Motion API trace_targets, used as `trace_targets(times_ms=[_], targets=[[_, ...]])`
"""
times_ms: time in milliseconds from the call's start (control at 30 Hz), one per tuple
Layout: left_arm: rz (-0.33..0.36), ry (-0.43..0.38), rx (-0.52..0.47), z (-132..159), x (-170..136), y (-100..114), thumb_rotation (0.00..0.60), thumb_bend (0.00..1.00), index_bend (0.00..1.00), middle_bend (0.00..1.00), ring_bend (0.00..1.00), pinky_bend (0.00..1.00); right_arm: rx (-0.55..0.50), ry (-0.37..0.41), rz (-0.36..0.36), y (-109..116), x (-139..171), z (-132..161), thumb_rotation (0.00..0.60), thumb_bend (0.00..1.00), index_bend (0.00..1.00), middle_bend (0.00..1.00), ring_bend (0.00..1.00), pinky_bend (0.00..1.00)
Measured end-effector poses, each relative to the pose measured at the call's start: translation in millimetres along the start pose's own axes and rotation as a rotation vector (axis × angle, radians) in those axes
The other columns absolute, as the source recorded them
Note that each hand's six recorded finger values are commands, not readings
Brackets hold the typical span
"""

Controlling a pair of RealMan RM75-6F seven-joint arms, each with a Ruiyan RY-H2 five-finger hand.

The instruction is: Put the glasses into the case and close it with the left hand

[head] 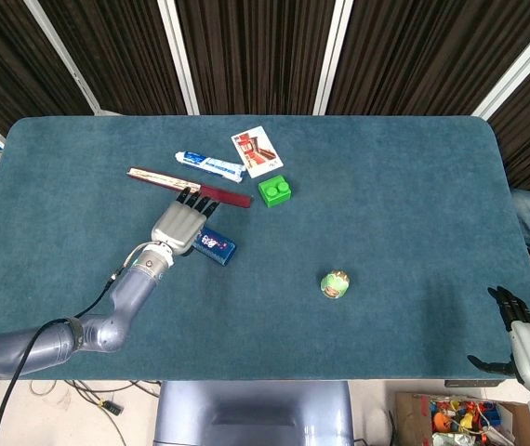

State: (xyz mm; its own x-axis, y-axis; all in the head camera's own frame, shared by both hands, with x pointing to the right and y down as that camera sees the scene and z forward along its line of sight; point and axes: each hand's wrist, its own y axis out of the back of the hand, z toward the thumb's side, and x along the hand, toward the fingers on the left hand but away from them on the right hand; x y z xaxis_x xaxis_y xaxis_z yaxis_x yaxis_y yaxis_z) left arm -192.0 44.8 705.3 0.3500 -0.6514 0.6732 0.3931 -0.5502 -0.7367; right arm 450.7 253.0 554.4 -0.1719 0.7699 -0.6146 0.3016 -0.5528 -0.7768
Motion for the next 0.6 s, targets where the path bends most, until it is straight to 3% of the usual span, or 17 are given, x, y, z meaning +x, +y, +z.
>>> trace_targets(times_ms=[200,600], targets=[[-0.044,-0.009,0.033,4.8,3.7,-9.2,0.6,0.22,0.04,0.13,0.0,0.0,-0.002,-0.001,0.002,0.1,-0.2,-0.1,0.6,0.11,0.0,0.0,0.0,0.17],[-0.037,0.007,0.031,12.4,14.8,-22.8,0.6,0.26,0.09,0.18,0.0,0.0,-0.012,-0.007,0.008,-0.3,-0.1,-0.8,0.6,0.11,0.0,0.0,0.0,0.17]])
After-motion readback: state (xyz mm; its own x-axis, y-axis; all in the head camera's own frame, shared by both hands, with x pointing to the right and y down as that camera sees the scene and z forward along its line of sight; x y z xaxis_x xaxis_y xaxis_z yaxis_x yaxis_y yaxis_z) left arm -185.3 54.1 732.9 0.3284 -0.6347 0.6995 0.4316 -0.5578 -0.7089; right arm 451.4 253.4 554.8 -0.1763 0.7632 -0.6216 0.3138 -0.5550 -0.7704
